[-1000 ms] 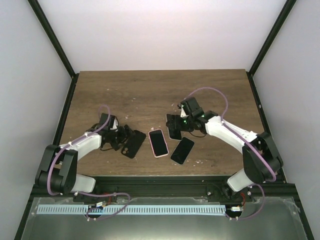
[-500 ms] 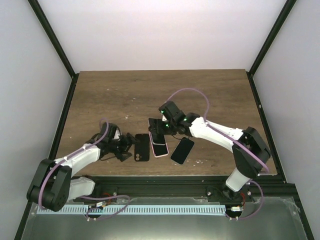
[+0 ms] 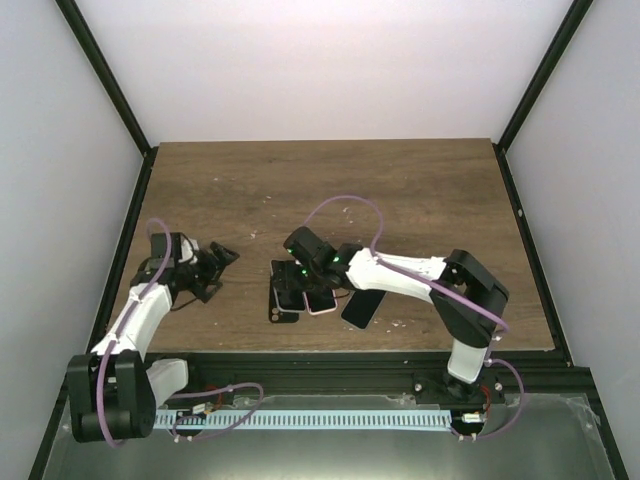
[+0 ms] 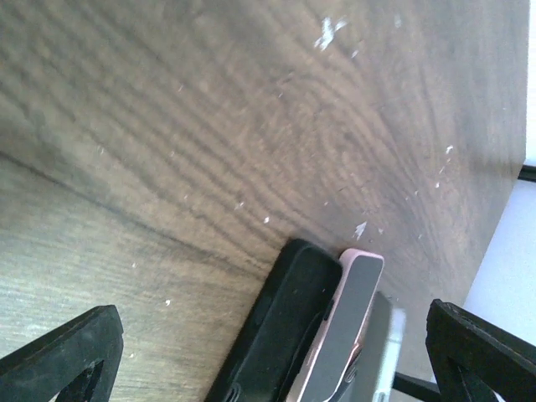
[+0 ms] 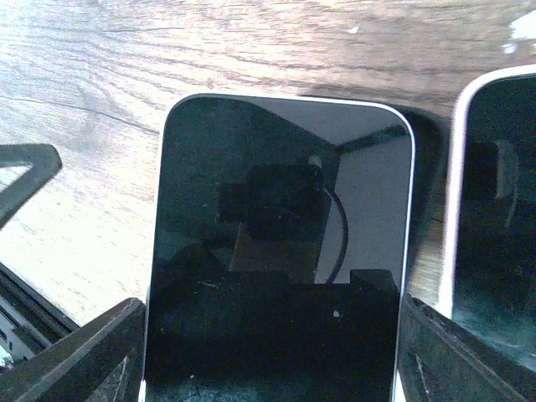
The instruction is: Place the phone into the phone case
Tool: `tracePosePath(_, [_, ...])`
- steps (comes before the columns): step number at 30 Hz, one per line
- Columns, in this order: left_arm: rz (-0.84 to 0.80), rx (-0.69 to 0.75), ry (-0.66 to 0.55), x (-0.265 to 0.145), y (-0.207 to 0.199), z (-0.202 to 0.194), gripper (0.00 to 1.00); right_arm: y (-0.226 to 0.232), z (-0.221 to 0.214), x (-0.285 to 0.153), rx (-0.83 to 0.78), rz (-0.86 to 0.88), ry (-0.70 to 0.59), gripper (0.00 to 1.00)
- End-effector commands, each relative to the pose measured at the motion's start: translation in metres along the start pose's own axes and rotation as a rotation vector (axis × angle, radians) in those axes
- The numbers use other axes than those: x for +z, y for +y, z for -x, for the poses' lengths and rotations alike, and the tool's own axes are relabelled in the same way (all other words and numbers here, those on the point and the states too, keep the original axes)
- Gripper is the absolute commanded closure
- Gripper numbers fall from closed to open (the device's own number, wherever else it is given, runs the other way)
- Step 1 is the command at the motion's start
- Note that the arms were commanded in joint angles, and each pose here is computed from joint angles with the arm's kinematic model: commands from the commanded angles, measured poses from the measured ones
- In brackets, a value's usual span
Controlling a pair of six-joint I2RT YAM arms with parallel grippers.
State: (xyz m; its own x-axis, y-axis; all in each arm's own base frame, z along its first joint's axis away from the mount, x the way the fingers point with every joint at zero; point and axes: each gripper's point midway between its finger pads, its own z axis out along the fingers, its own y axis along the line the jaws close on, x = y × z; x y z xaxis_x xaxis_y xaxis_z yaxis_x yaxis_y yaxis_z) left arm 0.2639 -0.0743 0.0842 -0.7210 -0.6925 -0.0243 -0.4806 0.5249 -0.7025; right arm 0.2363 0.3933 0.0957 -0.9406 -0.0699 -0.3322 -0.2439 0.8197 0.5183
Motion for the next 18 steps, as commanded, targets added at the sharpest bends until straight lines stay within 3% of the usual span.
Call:
tracePosePath(1, [0.036, 0.107, -0.025, -0.016, -0.006, 0.011, 0.00, 0.046, 0.020, 0.002, 0.042, 0.092, -0.092, 0.48])
tracePosePath(6, [0.035, 0.107, -0.006, -0.017, -0.009, 0.010, 0.01, 0.049, 0.014, 0.015, 0.092, 0.076, -0.102, 0.48])
tracePosePath(18, [-0.060, 0.113, 0.093, -0.004, -0.013, -0.006, 0.18, 0.035, 0.004, 0.038, 0.154, 0.011, -0.099, 0.47])
